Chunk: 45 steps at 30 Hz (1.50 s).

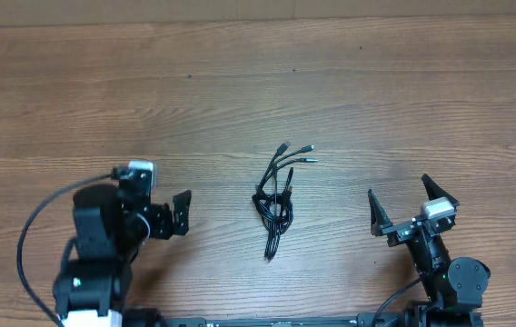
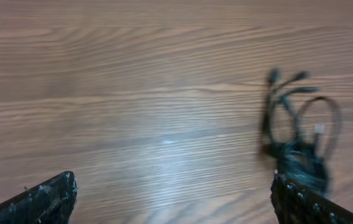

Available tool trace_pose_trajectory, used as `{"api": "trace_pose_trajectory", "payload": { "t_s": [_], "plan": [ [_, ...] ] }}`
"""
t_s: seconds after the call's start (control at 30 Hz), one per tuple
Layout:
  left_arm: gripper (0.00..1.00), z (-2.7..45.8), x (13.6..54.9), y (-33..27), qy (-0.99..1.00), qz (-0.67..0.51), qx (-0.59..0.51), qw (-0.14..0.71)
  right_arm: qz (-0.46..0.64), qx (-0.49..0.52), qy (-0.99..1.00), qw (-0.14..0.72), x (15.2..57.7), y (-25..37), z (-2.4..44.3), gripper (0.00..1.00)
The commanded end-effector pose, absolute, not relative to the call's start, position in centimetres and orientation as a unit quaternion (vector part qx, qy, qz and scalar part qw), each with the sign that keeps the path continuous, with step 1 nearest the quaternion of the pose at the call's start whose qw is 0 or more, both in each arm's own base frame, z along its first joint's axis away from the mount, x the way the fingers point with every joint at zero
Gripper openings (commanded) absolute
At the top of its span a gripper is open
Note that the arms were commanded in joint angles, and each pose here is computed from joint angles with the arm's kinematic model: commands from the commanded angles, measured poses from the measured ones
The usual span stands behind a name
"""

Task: Untangle cables
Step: 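Move the left gripper over the black cable bundle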

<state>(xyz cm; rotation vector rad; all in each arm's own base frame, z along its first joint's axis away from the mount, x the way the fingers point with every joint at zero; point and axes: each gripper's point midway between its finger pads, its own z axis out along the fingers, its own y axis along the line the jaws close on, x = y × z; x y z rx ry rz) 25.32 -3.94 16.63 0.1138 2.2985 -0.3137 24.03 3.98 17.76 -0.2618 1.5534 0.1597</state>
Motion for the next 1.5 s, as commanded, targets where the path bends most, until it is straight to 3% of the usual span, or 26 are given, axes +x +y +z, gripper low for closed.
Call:
{"api": "trace_pose_trajectory", "payload": {
  "t_s": [0.0,0.3,0.6,1.47],
  "plan": [
    [1.0,18.9,25.8,-6.1,0.899,-0.175,0.084,0.392,0.072,-0.124,0.697,0.703,24.0,4.2,17.5,1.0],
    [1.0,19.7,25.5,-11.9,0.901,-0.204,0.209,0.32,0.072,-0.124,0.697,0.703,24.0,4.2,17.5,1.0],
    [1.0,17.4,25.2,-17.8,0.904,-0.231,0.283,0.221,0.072,-0.124,0.697,0.702,24.0,4.2,17.5,1.0],
    [1.0,14.0,24.9,-18.9,0.953,-0.227,0.151,0.129,0.072,-0.124,0.697,0.702,24.0,4.2,17.5,1.0]
  ]
}}
